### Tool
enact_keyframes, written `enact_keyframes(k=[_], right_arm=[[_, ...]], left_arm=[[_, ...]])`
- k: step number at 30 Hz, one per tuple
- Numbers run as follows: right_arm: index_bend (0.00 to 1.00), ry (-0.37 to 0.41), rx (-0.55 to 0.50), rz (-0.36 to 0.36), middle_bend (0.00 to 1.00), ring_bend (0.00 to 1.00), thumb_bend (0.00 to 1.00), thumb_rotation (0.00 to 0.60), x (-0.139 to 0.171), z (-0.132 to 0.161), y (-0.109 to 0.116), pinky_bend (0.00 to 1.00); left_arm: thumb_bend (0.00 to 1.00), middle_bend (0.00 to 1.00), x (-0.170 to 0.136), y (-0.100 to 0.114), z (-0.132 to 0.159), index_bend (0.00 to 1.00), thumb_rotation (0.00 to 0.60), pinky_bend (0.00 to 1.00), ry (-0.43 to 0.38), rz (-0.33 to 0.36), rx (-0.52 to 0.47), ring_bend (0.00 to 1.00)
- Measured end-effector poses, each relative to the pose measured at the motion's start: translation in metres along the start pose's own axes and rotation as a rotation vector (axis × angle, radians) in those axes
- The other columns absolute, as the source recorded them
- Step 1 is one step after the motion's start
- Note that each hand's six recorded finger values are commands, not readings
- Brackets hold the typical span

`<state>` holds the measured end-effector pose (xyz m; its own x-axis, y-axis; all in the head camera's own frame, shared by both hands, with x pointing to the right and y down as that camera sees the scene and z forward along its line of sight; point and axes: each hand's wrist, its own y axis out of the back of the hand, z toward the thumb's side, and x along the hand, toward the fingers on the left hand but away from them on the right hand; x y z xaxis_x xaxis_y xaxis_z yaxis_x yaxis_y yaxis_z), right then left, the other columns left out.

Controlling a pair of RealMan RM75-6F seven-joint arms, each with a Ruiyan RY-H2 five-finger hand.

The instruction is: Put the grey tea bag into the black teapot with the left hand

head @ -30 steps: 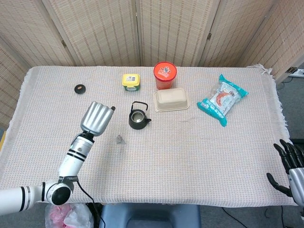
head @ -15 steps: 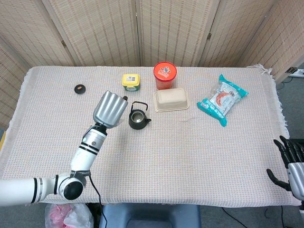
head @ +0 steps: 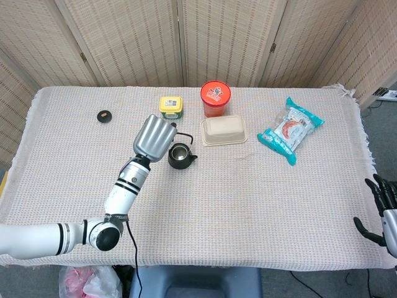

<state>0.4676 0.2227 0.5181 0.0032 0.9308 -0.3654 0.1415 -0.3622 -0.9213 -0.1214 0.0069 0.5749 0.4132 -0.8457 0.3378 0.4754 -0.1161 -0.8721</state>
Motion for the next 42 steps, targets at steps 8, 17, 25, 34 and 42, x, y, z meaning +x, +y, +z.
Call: enact_keyframes(k=[8,17,25,34,42], right_arm=[[0.0,-0.029,-0.011,0.003,0.0,0.0,0.24,0.6,-0.002,-0.007,0.001,0.0],[0.0,-0.048,-0.017,0.012,0.0,0.0,0.24,0.6,-0.006,-0.013,0.001,0.0],[0.0,-0.054,-0.018,0.005,0.0,0.0,0.24,0.6,-0.005,-0.014,0.002,0.0],[0.0,-0.06,-0.018,0.008,0.0,0.0,0.24,0.6,-0.007,-0.016,0.002,0.0],[0.0,-0.058,-0.016,0.008,0.0,0.0,0.24,0.6,-0.007,-0.015,0.001,0.0]], left_arm=[[0.39,1.0,0.017,-0.006,0.011,0.59,0.6,1.0,-0.01,-0.013,0.007,1.0],[0.39,1.0,0.026,-0.009,0.024,0.59,0.6,1.0,-0.04,-0.009,-0.006,1.0],[0.39,1.0,0.03,-0.012,0.031,0.59,0.6,1.0,-0.06,-0.007,-0.013,1.0],[0.39,1.0,0.034,-0.031,0.037,0.59,0.6,1.0,-0.074,-0.042,-0.068,1.0],[0.39,1.0,0.03,-0.049,0.053,0.59,0.6,1.0,-0.109,-0.074,-0.125,1.0]])
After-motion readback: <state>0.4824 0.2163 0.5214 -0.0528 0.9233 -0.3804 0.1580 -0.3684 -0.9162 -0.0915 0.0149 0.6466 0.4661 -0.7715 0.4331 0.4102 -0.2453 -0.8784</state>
